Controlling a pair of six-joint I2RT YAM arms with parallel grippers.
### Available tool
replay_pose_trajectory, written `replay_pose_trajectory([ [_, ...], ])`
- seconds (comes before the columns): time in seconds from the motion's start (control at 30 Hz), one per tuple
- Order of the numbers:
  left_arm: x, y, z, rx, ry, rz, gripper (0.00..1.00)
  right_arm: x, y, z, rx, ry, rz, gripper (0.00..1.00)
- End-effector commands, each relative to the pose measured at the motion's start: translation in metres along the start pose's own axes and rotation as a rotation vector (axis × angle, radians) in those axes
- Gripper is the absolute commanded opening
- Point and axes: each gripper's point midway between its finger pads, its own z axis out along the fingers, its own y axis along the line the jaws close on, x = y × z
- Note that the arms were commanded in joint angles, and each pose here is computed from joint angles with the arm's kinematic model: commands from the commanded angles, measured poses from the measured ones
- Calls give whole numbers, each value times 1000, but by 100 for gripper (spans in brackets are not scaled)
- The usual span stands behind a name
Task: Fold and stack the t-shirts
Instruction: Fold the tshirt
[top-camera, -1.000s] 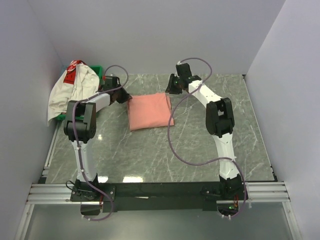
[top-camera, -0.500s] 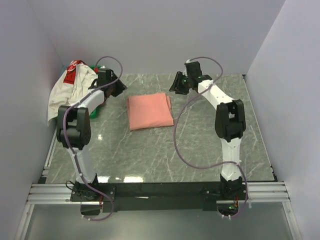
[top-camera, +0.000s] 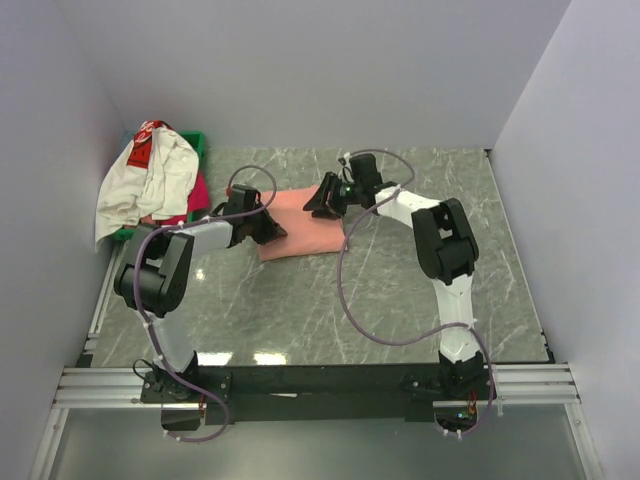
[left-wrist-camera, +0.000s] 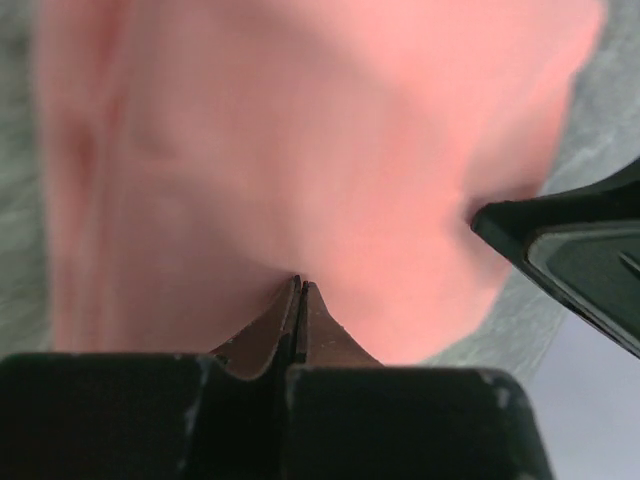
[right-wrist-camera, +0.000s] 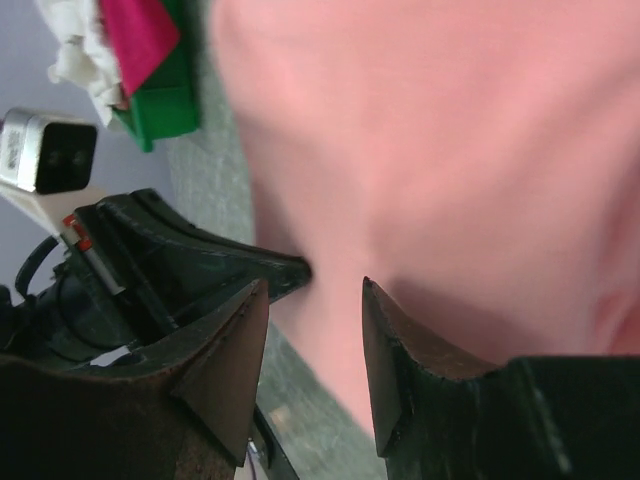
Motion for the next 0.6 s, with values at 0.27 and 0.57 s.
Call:
replay_pose_trajectory([
  [0.27,8,30,7,-62,-6,-55,1,-12,-75,-25,33,-57,176,50],
  [0.57,-17,-22,-6,39,-34,33,1,-28,-66,-60,159,-131,50,51],
])
